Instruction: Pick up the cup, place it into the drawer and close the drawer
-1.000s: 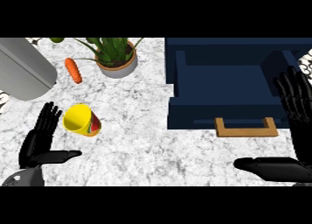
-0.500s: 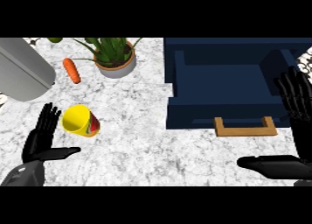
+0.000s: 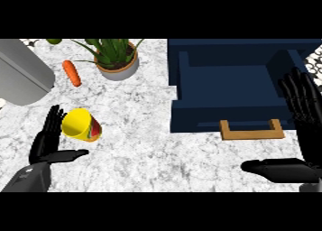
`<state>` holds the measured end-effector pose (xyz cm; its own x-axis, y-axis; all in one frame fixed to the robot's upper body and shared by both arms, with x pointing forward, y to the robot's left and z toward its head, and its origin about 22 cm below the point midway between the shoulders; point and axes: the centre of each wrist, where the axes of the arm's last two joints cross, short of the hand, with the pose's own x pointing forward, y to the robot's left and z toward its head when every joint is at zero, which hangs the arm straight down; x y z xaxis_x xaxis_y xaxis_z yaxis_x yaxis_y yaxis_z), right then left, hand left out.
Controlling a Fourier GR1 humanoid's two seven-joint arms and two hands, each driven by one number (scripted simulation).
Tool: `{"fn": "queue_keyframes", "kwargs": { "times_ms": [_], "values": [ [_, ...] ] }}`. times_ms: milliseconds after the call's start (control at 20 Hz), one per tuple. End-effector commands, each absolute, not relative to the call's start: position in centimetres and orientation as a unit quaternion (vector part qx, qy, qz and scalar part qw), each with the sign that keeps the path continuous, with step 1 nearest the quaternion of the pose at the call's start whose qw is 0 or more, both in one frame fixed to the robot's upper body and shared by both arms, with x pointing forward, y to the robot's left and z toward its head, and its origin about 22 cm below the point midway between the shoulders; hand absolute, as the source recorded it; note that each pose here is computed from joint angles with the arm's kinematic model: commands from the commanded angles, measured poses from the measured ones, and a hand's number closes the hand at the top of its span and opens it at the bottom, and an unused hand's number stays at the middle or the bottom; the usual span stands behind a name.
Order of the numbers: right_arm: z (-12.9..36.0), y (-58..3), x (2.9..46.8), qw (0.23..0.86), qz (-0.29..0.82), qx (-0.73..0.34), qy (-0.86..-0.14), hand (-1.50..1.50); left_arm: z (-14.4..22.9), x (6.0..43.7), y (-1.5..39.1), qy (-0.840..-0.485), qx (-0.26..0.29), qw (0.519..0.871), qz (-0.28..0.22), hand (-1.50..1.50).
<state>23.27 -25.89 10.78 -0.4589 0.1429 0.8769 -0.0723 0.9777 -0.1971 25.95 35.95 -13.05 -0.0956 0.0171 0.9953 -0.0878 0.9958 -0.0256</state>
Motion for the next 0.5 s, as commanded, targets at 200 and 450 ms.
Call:
{"fn": "queue_keyframes", "kwargs": {
  "times_ms": [200,450],
  "values": [
    [11.9,-26.2,24.3,0.523,0.105,-0.016,-0.845,-1.5,-14.0,25.5,34.8,-0.762,-0.01,0.646,0.041,-1.5],
    [12.4,-26.1,24.5,0.523,0.106,-0.017,-0.846,-1.5,-13.4,25.4,36.3,-0.764,-0.04,0.642,0.052,-1.5]
  ]
}}
